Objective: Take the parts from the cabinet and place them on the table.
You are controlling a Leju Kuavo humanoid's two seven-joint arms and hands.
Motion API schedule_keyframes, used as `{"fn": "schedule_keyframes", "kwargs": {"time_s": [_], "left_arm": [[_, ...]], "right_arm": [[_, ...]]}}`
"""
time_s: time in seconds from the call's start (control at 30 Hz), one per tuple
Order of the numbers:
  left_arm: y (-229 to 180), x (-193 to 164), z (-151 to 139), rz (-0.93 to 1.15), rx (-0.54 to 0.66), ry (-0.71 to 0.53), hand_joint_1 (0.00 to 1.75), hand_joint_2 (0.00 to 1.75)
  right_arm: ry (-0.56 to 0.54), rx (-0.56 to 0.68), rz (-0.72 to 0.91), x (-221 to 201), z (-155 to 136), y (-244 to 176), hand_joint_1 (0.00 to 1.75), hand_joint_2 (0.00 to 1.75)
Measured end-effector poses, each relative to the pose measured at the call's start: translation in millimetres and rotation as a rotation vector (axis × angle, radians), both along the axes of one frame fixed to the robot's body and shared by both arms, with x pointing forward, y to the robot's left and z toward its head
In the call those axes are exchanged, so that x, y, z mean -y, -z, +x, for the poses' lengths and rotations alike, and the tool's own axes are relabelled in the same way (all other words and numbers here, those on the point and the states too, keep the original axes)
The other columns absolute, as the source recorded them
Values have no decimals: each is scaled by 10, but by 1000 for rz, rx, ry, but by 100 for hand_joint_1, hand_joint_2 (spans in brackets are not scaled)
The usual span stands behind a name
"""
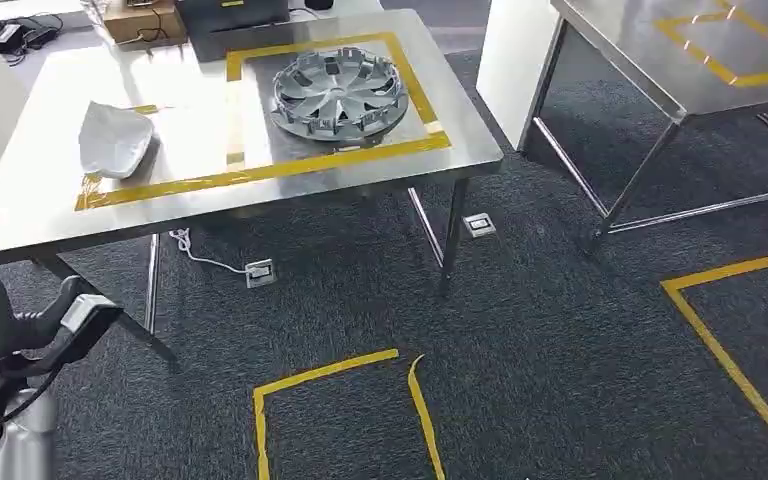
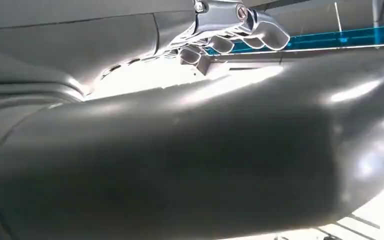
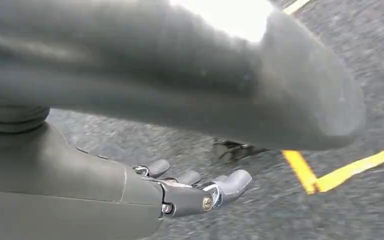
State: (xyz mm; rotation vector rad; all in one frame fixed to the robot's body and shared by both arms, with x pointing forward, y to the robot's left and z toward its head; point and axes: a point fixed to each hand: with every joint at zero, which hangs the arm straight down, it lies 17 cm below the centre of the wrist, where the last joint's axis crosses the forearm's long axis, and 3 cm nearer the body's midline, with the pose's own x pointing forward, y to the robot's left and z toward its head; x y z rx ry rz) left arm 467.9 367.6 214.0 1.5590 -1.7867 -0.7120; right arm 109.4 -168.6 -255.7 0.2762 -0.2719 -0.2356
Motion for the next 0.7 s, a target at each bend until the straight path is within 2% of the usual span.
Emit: {"fn": "schedule_keyframes", "kwargs": {"time_s": [0.23,0.43,0.57,0.67,0.7], "left_arm": [[276,-104,-170,14,-66,-18,0,0],[608,-235,-350,44,-162,-64,0,0],[677,-308,-434,68,-192,-80,0,0],[874,-347,-478,62,-282,-90,0,0],[947,-362,-500,64,-310,-91,0,175]], "right_arm": [[-25,-51,4,-17,-196,36,0,0],[-19,-49,11,-28,-204,32,0,0],[-9,-50,29,-52,-194,18,0,0],[11,-76,65,-105,-226,2,0,0],[19,-81,74,-117,-233,-1,0,0]]}}
